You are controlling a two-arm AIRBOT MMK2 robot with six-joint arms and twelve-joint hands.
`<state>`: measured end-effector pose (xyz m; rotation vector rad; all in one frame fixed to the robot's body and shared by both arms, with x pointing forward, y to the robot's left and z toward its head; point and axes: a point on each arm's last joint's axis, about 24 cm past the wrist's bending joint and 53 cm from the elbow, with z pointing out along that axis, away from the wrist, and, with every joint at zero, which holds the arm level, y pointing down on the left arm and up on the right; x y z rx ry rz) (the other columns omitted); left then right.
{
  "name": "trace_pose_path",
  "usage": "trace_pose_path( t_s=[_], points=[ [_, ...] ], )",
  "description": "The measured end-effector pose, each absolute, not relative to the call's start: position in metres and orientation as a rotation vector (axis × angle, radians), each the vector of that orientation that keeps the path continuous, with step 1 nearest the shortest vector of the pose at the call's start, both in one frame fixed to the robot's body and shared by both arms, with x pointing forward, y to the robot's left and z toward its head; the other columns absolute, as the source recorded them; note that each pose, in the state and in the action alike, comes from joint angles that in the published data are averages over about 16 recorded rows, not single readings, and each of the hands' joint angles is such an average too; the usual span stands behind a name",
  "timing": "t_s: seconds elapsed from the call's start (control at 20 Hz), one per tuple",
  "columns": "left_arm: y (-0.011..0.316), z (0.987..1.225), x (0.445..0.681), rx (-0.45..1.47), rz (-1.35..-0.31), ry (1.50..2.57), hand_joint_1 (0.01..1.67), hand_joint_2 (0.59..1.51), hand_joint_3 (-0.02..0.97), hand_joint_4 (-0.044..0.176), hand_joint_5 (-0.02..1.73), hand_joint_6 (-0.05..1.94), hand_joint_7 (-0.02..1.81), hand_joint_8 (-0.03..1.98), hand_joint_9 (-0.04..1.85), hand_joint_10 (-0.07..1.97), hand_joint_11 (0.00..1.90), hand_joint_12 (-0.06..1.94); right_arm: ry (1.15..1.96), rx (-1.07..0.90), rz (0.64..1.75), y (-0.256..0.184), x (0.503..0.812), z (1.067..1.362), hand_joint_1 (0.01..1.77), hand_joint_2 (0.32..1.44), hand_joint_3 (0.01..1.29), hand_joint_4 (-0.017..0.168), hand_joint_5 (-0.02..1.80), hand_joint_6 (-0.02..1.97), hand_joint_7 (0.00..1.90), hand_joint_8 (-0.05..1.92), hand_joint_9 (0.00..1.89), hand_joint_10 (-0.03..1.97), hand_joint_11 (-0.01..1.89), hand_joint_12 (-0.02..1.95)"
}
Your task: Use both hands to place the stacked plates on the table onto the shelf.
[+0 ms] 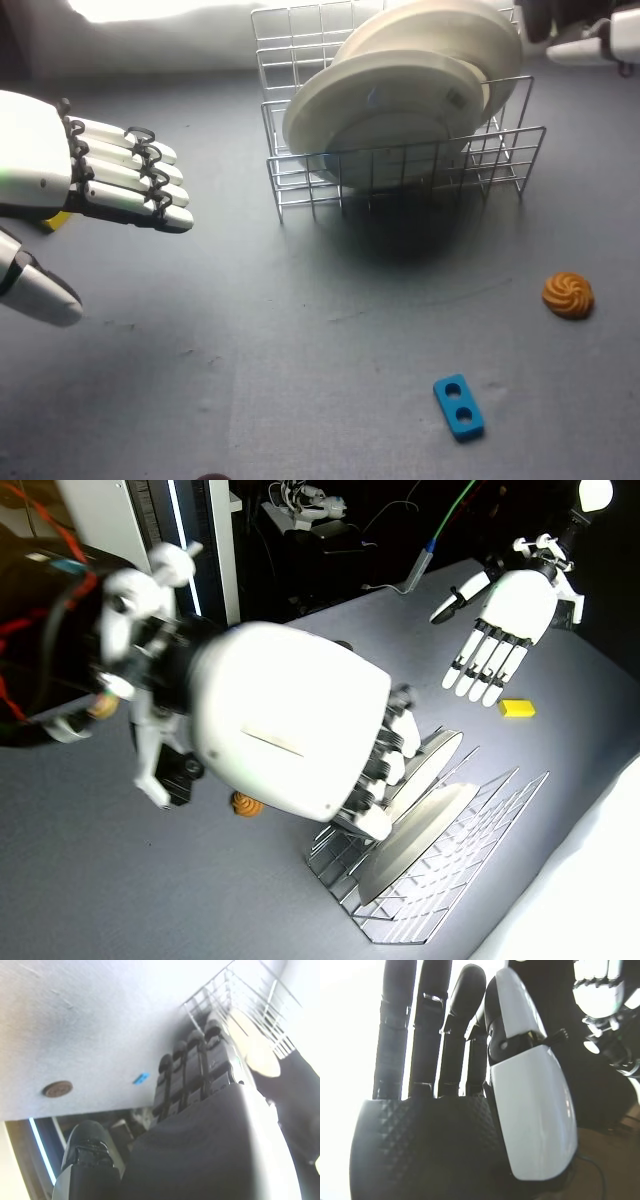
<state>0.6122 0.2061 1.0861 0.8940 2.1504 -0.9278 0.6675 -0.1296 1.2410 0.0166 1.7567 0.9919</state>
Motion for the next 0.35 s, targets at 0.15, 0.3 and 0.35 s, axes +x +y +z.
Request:
trace_pose_path(
  t_s=[0.15,0.3,0.35],
  points=[
    [0.205,1.085,0.611,0.906,-0.926,2.149,0.02,1.163,0.018,0.006,0.1,0.01,0.1,0.0,0.07,0.01,0.02,0.04,1.759,-0.009,0.966,-0.134,0.66,1.24,1.19,1.14,0.01,-0.001,0.83,1.14,1.0,0.88,1.17,0.21,0.83,1.05],
    [0.205,1.084,0.609,0.921,-0.922,2.147,0.02,1.164,0.019,0.006,0.1,0.01,0.1,0.0,0.07,0.01,0.02,0.04,1.758,-0.043,0.94,-0.136,0.652,1.239,1.18,1.14,0.01,-0.001,0.82,1.15,0.99,0.86,1.17,0.18,0.82,1.06],
    [0.205,1.084,0.608,0.927,-0.92,2.147,0.02,1.164,0.019,0.006,0.1,0.01,0.1,0.0,0.07,0.01,0.02,0.04,1.759,-0.05,0.934,-0.137,0.649,1.238,1.17,1.15,0.01,-0.001,0.81,1.16,0.98,0.85,1.17,0.18,0.81,1.06]
  ],
)
